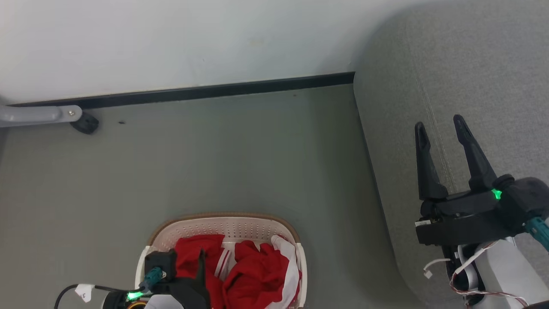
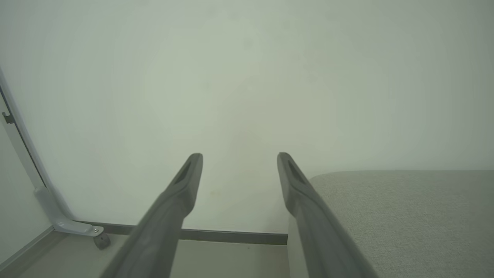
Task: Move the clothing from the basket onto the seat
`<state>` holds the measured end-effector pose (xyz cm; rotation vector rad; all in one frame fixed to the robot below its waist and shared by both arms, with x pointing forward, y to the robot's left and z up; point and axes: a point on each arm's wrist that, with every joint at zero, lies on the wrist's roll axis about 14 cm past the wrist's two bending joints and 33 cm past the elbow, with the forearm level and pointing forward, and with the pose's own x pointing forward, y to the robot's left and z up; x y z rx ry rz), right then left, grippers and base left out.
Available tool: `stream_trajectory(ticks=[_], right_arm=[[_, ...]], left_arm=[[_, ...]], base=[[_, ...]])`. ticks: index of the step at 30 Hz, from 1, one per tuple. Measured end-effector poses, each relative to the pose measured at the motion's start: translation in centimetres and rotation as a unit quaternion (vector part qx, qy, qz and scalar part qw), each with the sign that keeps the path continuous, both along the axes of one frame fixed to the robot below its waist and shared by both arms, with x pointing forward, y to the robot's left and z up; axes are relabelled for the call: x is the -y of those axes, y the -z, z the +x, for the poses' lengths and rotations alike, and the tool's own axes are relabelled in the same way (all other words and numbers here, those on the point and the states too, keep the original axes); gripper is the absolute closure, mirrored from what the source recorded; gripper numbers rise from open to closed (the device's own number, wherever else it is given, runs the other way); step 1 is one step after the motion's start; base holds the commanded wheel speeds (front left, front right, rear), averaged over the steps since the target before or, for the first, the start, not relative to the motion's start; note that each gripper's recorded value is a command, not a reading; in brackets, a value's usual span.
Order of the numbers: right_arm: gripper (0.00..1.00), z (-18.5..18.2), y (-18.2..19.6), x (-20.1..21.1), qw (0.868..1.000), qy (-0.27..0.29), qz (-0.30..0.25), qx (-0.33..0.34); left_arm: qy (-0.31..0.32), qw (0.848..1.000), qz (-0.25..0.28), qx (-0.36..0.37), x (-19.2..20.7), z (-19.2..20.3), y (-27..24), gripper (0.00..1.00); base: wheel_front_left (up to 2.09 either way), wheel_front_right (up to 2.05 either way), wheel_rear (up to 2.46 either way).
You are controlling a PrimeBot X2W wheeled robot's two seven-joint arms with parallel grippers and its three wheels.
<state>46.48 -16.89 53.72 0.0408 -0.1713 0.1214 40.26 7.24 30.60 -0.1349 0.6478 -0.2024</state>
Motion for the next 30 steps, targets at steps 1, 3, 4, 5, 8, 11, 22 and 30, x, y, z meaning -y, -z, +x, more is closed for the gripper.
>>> stream_trajectory(ticks=[1,3,4,5,8,11,22,30], right_arm=[[0.0,0.3,0.0,0.0,1.0,0.001,0.001,0.002],[0.0,0.9,-0.2,0.1,1.0,0.003,0.001,0.007],[0.0,1.2,-0.3,0.2,1.0,0.004,0.002,0.01],[0.0,1.4,-0.4,0.2,1.0,0.005,0.004,0.014],[0.0,2.3,-0.5,0.4,1.0,0.01,0.007,0.02],[0.0,3.0,-0.4,0.9,1.0,0.016,0.007,0.024],[0.0,5.2,2.1,2.4,0.999,0.039,0.001,0.013],[0.0,6.3,5.2,3.3,0.998,0.055,-0.002,-0.015]], left_arm=[[0.003,1.0,0.0,-0.012,0.2,-0.1,0.7,0.0],[0.012,0.999,0.001,-0.032,0.7,-0.1,1.8,0.0],[0.017,0.999,0.002,-0.042,1.0,-0.1,2.4,0.0],[0.022,0.998,0.003,-0.053,1.3,-0.1,3.0,0.0],[0.041,0.996,0.001,-0.08,2.4,-0.1,4.6,0.0],[0.06,0.993,0.001,-0.105,3.5,0.1,6.1,0.0],[0.12,0.973,-0.003,-0.198,7.1,-0.2,11.7,0.0],[0.147,0.953,0.009,-0.264,7.5,-1.6,16.0,0.0]], base=[[0.0,0.0,0.0],[0.0,0.0,0.0],[0.0,0.0,0.0],[0.0,0.0,0.0],[0.0,0.0,0.0],[0.0,0.0,0.0],[0.0,0.0,0.0],[0.0,0.0,0.0]])
